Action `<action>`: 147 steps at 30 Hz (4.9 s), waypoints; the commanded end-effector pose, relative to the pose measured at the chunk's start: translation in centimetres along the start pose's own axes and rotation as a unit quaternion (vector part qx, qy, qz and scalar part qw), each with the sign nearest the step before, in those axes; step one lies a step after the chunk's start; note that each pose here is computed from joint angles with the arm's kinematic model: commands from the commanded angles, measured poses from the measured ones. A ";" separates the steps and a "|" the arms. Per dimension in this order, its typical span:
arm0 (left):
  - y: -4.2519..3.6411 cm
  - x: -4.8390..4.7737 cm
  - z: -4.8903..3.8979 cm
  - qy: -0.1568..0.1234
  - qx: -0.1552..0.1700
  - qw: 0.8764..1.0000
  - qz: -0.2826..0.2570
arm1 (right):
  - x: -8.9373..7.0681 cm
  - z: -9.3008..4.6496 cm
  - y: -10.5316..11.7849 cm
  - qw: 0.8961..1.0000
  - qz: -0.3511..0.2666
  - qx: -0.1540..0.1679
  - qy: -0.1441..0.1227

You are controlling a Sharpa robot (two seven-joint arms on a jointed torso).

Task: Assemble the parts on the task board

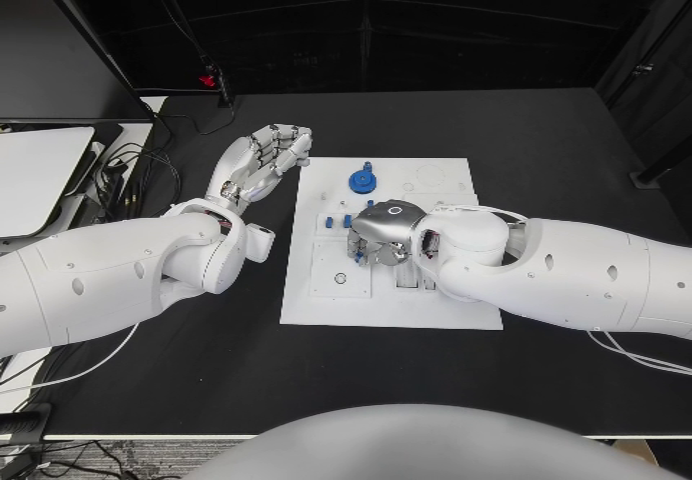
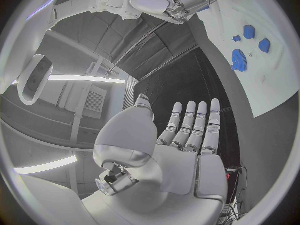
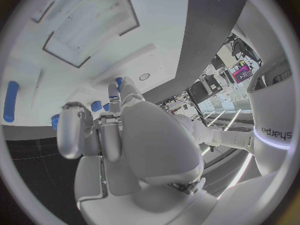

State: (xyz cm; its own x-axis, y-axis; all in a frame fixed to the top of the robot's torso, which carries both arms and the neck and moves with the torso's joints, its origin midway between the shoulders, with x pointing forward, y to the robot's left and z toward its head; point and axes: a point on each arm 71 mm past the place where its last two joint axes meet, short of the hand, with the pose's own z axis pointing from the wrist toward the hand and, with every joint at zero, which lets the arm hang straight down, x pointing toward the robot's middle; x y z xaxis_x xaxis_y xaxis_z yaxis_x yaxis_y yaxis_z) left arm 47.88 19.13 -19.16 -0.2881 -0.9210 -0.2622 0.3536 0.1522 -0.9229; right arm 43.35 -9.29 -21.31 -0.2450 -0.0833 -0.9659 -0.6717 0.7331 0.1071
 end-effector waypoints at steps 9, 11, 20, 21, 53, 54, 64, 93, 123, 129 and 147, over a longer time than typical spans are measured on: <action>-0.82 0.01 0.01 0.000 0.052 0.999 -0.001 | -0.2 -0.2 -0.1 1.000 -0.003 -0.006 -0.010; -0.82 0.01 0.01 0.001 0.052 0.999 -0.001 | -0.4 -0.3 -0.2 1.000 0.002 -0.007 -0.029; -0.78 -0.13 -0.03 0.000 0.051 0.999 -0.001 | -2.2 -2.3 -1.3 0.984 0.073 -0.022 -0.161; -0.77 -0.16 -0.04 0.000 0.051 0.999 -0.001 | -2.3 -2.8 -1.6 0.981 0.085 -0.022 -0.174; -0.68 -0.17 0.10 -0.002 0.051 0.999 0.002 | -2.9 -7.4 -10.2 0.982 0.100 0.125 -0.098; -0.68 -0.18 0.10 -0.002 0.050 0.999 0.002 | -2.9 -7.4 -10.3 0.982 0.097 0.131 -0.094; -0.66 -0.21 0.10 -0.003 0.050 0.999 0.003 | -2.5 -7.0 -10.7 0.981 0.066 0.168 -0.067; -0.65 -0.22 0.10 -0.003 0.050 0.999 0.003 | -1.8 -5.7 -10.5 0.981 0.041 0.186 -0.025; -0.59 -0.37 0.05 -0.003 0.047 0.999 0.003 | -2.0 -5.4 -10.2 0.984 0.046 0.162 -0.049; -0.57 -0.39 0.05 -0.003 0.046 0.999 0.003 | -2.2 -5.6 -10.2 0.984 0.054 0.158 -0.062; -0.48 -0.45 0.11 -0.004 0.044 0.999 0.004 | -4.2 -8.7 -8.7 0.978 0.081 0.106 -0.161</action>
State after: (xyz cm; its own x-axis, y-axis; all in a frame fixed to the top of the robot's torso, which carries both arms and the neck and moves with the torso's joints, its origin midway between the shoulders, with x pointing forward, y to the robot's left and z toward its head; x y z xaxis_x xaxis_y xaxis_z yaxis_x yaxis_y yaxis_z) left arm 48.16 19.58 -19.24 -0.2756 -0.9230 -0.2685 0.3536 0.1624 -0.9212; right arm 44.45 -21.73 -17.03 -0.1363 0.1660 -0.9767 -0.4269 0.8798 0.2091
